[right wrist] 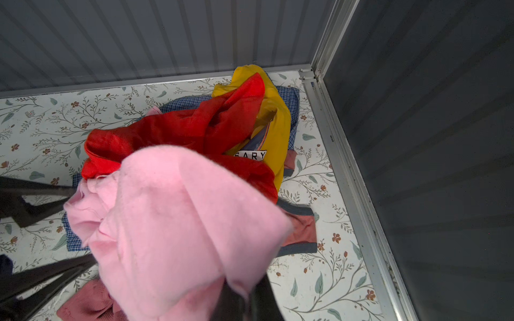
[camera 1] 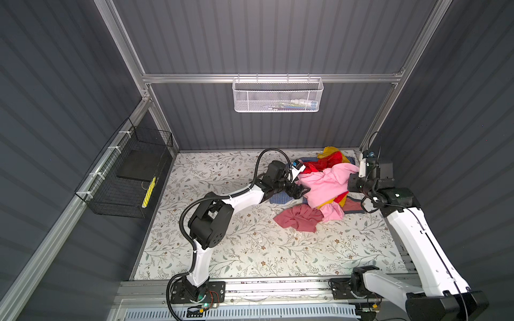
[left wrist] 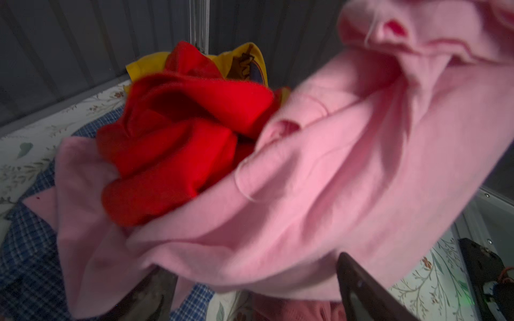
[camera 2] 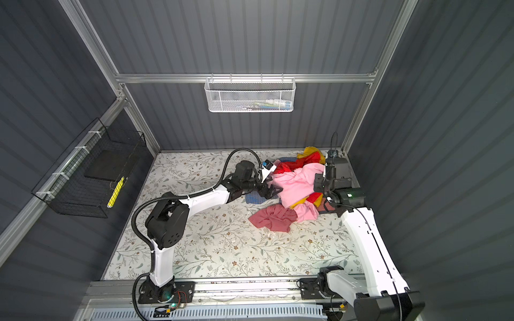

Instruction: Pick out a specific cloth from the pile

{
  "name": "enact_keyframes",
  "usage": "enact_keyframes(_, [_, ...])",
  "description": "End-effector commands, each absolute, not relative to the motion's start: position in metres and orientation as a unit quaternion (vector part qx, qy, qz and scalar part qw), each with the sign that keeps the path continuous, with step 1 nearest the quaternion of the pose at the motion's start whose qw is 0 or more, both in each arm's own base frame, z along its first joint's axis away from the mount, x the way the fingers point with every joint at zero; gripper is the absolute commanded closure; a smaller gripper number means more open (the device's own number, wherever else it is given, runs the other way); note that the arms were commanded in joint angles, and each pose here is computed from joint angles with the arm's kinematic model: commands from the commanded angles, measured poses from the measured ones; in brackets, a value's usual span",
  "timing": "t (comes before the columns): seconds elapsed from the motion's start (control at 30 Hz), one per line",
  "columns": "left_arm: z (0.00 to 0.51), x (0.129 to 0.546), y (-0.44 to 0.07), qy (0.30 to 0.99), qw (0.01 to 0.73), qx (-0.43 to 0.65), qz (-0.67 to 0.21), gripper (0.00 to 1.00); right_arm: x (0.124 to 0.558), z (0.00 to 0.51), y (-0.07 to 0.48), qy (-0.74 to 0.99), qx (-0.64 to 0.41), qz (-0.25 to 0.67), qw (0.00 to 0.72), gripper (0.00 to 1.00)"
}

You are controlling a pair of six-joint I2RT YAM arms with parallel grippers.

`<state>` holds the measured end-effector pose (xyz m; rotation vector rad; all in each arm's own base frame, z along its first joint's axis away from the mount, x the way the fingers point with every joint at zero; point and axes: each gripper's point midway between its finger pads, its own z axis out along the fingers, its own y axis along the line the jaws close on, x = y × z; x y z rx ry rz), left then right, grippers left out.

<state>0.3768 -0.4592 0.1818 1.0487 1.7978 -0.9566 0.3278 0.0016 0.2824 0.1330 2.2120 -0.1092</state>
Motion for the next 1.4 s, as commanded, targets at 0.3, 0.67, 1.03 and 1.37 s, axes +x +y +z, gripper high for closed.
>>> enact_keyframes(0.3, [0.167, 0.358, -0.494, 0.699, 0.393, 0.470, -0.369, 0.61, 0.322, 0.281, -0.001, 0.890, 0.063, -0.030, 0.450, 0.99])
enact_keyframes(0.67, [0.228, 0.390, -0.508, 0.717, 0.419, 0.429, -0.355, 1.00, 0.324, 0.256, 0.004, 0.903, 0.076, -0.002, 0.423, 0.43])
enact_keyframes(1.03, [0.280, 0.398, -0.527, 0.704, 0.425, 0.409, -0.396, 1.00, 0.310, 0.239, 0.024, 0.894, 0.068, 0.067, 0.438, 0.02])
enact_keyframes(1.37, [0.319, 0.398, -0.515, 0.709, 0.443, 0.390, -0.385, 1.00, 0.309, 0.203, 0.040, 0.891, 0.076, 0.126, 0.429, 0.01])
